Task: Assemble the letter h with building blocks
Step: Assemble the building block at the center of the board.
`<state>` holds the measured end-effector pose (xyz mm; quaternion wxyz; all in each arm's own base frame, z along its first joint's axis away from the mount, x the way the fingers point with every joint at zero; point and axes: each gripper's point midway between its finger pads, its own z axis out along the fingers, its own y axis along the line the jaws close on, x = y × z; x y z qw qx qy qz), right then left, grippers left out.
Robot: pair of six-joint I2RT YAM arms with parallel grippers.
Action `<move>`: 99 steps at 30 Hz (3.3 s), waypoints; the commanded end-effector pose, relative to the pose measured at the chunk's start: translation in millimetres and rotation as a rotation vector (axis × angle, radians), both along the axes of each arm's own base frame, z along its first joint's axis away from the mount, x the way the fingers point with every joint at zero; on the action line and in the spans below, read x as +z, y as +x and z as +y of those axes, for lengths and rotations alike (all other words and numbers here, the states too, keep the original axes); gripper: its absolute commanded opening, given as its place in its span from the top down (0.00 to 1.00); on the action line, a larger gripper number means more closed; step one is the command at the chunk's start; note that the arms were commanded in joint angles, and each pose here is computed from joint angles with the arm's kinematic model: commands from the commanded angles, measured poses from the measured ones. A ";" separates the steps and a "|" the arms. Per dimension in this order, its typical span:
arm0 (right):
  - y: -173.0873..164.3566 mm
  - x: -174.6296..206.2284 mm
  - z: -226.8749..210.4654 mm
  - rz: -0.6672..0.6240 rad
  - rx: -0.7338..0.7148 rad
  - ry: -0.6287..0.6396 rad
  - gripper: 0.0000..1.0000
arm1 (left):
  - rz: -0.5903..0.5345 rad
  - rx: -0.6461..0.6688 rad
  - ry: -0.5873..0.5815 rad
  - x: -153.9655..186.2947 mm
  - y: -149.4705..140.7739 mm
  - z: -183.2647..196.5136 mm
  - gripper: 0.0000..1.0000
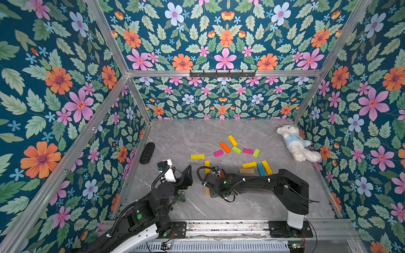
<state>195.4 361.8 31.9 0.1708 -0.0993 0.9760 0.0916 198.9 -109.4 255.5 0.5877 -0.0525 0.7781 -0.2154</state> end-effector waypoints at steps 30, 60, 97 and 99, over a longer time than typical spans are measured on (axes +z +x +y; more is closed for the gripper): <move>32.0 -10.8 9.4 -0.008 -0.030 0.034 0.67 | -0.004 0.018 0.017 0.5 2.7 0.8 0.12; 19.9 -2.3 78.0 0.049 0.196 0.021 1.00 | -0.061 0.068 -0.089 30.0 -7.9 29.4 0.11; 42.0 -11.7 71.7 0.016 0.170 -0.039 1.00 | -0.054 0.069 -0.068 26.4 -6.0 26.6 0.09; 43.1 -11.4 72.5 0.016 0.170 -0.038 1.00 | -0.053 0.067 -0.068 26.3 -5.8 26.0 0.09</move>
